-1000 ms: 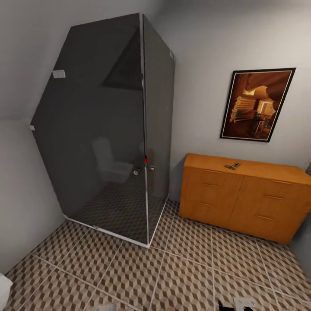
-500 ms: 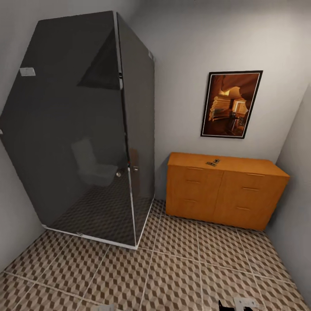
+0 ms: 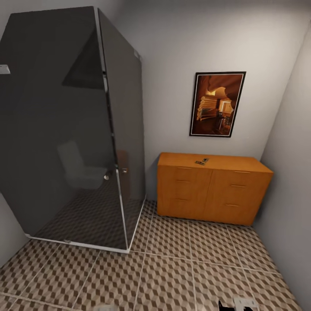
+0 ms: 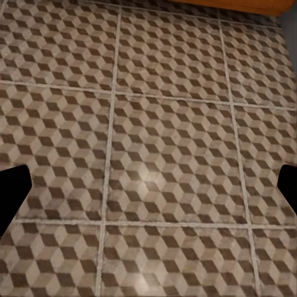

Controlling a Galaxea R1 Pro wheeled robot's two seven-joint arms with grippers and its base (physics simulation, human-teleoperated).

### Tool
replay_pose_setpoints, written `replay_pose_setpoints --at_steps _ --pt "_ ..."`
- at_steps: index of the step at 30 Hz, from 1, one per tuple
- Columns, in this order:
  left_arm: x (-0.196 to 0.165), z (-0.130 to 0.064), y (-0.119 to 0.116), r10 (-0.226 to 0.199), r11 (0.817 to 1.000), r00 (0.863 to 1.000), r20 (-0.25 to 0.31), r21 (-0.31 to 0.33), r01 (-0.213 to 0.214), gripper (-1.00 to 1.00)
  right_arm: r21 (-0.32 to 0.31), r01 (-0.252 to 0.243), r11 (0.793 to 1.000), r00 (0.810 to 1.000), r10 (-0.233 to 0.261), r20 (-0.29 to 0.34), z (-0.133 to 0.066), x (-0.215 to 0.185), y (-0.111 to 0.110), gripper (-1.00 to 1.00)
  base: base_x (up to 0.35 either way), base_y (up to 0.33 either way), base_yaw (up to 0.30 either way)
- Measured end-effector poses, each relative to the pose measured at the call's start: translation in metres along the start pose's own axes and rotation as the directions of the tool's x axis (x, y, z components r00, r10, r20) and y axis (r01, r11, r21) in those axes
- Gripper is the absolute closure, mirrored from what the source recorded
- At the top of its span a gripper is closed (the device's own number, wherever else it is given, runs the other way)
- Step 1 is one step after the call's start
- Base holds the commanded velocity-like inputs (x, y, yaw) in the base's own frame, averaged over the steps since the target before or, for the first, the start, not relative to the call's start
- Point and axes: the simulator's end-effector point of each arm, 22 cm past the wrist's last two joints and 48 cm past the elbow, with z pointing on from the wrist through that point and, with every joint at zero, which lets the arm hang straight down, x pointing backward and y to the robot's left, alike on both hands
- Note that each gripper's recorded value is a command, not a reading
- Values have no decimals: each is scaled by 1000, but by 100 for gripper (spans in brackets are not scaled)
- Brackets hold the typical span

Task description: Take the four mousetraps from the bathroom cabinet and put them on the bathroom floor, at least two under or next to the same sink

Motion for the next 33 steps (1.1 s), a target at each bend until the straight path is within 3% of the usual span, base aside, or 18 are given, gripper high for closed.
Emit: replay_pose_setpoints --at_steps 33 --pt "0 0 -1 0 1000 1000 -1 1 0 -100 0 0 1000 1000 0 0 0 0 0 -100 306 -121 -2"
